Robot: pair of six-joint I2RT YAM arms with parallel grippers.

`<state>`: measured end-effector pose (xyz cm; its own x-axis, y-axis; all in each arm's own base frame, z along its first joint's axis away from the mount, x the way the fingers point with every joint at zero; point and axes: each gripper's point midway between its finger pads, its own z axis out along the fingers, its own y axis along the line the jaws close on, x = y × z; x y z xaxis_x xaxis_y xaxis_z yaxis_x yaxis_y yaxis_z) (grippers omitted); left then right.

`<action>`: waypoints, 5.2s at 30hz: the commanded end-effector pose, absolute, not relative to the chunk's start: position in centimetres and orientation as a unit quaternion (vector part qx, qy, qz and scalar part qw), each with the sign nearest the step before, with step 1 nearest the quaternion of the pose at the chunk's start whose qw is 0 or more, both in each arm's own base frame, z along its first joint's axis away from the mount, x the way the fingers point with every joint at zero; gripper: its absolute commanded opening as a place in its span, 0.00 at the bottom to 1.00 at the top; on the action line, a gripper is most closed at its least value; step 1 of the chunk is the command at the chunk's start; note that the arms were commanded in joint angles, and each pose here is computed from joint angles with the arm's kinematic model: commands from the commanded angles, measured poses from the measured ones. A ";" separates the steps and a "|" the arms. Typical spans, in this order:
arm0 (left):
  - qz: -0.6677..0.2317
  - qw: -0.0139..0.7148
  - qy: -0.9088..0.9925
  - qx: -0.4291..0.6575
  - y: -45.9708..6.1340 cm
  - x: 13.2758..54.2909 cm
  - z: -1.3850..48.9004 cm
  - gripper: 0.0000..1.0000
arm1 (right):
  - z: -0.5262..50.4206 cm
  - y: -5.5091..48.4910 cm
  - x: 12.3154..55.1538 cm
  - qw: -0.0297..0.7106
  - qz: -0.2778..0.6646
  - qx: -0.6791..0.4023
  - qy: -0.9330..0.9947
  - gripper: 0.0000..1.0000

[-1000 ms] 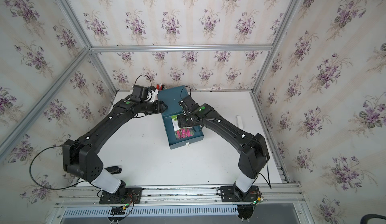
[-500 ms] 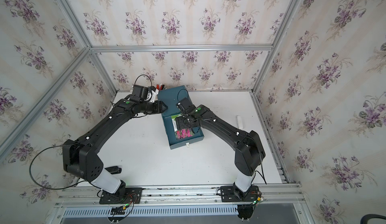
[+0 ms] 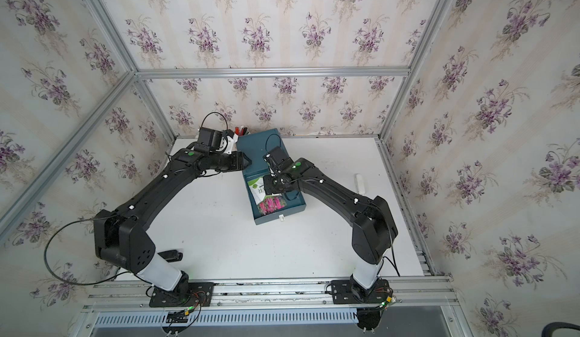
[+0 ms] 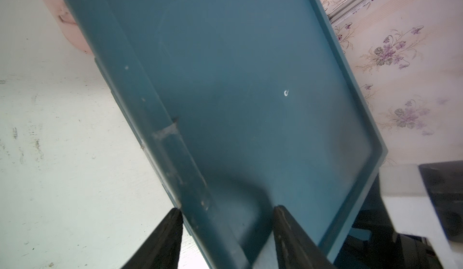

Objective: Take the seed bags out of the drawer
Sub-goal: Pick up the seed packet from the drawer, then place the seed packet at the center of the board.

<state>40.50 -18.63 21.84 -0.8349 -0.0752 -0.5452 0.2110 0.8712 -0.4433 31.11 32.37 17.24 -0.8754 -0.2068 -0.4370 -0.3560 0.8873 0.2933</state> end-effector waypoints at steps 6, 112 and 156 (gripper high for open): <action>-0.212 0.214 0.953 0.034 -17.1 38.0 18.4 0.60 | 16.7 32.7 31.0 0.197 0.190 -0.150 0.950 0.40; -0.188 0.194 0.963 0.025 -15.4 38.1 16.9 0.60 | 18.2 7.7 41.5 0.278 0.147 0.076 0.946 0.00; -0.174 0.192 0.965 0.029 -14.7 37.5 16.7 0.60 | 12.1 6.0 35.8 0.199 0.129 0.090 0.967 0.81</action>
<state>41.15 -17.36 21.44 -0.8259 -0.0631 -0.5603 0.2268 0.8726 -0.4326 37.44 4.96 10.98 -0.8985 0.2145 -0.3830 0.1299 0.9633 0.2350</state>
